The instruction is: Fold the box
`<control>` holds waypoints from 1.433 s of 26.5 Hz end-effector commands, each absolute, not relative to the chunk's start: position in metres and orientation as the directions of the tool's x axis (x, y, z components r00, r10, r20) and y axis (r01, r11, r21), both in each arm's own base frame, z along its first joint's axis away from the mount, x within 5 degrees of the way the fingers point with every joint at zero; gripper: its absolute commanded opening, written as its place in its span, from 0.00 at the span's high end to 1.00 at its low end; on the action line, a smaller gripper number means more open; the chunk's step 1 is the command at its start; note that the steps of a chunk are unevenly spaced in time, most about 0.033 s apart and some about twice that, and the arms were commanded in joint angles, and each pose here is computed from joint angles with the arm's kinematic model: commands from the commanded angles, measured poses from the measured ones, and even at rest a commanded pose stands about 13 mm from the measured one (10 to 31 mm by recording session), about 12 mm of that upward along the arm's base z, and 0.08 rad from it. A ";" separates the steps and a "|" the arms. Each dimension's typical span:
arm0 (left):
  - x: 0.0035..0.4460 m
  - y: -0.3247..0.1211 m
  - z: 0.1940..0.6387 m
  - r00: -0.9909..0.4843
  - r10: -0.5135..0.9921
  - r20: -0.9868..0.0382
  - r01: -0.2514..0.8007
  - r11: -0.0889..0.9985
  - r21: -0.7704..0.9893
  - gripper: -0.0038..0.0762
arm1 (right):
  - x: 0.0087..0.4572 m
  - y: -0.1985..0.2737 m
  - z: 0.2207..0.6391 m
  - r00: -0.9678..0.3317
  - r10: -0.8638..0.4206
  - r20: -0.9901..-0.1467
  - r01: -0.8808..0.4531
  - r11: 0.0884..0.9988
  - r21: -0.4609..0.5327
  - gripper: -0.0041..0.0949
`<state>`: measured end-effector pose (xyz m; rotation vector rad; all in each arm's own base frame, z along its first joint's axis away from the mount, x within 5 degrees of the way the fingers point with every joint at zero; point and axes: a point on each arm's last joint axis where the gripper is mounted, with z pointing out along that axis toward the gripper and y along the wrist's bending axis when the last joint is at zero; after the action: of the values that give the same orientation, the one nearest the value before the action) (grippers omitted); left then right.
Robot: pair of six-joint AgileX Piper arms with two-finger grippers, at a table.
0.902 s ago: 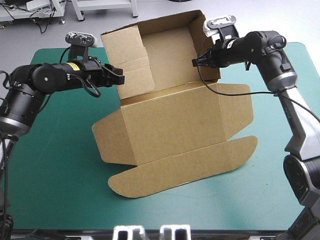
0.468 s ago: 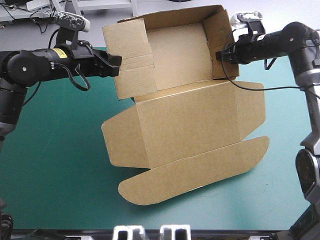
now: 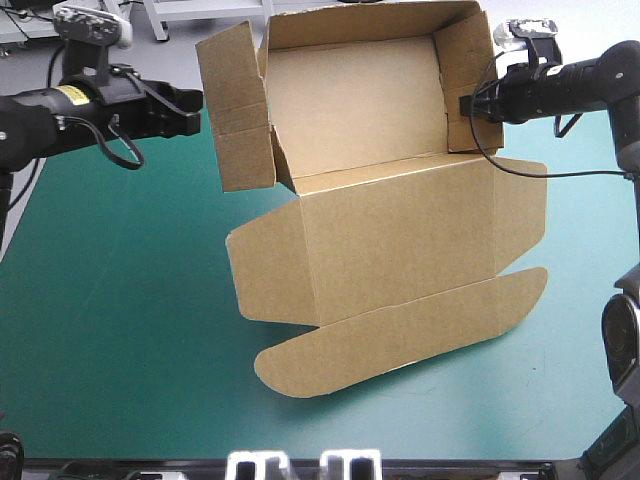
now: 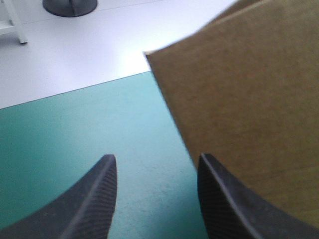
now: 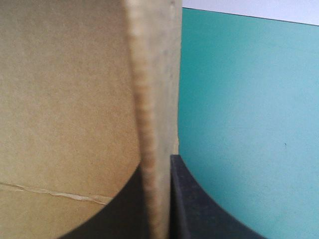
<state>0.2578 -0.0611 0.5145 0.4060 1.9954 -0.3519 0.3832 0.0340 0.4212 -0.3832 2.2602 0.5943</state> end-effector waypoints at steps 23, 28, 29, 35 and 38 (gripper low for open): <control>0.309 0.012 0.428 -0.565 -0.020 -0.825 0.207 0.964 -0.165 0.96 | 0.361 0.042 0.464 -0.557 -0.019 -0.831 -0.526 0.782 0.335 0.98; 0.317 -0.010 0.422 -0.547 -0.055 -0.835 0.426 0.841 -0.334 0.96 | 0.361 0.042 0.464 -0.555 -0.024 -0.832 -0.527 0.784 0.328 0.98; 0.317 -0.014 0.425 -0.531 -0.071 -0.844 0.457 0.815 -0.356 0.96 | 0.361 0.042 0.464 -0.555 -0.024 -0.832 -0.527 0.784 0.328 0.98; 0.304 -0.034 0.443 -0.470 -0.116 -0.875 0.674 0.593 -0.441 0.96 | 0.362 0.041 0.464 -0.547 -0.019 -0.837 -0.520 0.791 0.322 0.98; 0.298 -0.039 0.450 -0.465 -0.145 -0.873 0.731 0.494 -0.471 0.96 | 0.363 0.041 0.465 -0.545 -0.004 -0.838 -0.511 0.795 0.328 0.98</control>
<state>0.3140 -0.0314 0.4195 0.4646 1.9294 -1.0138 0.3819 0.0382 0.4249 -0.4198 2.2152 0.6664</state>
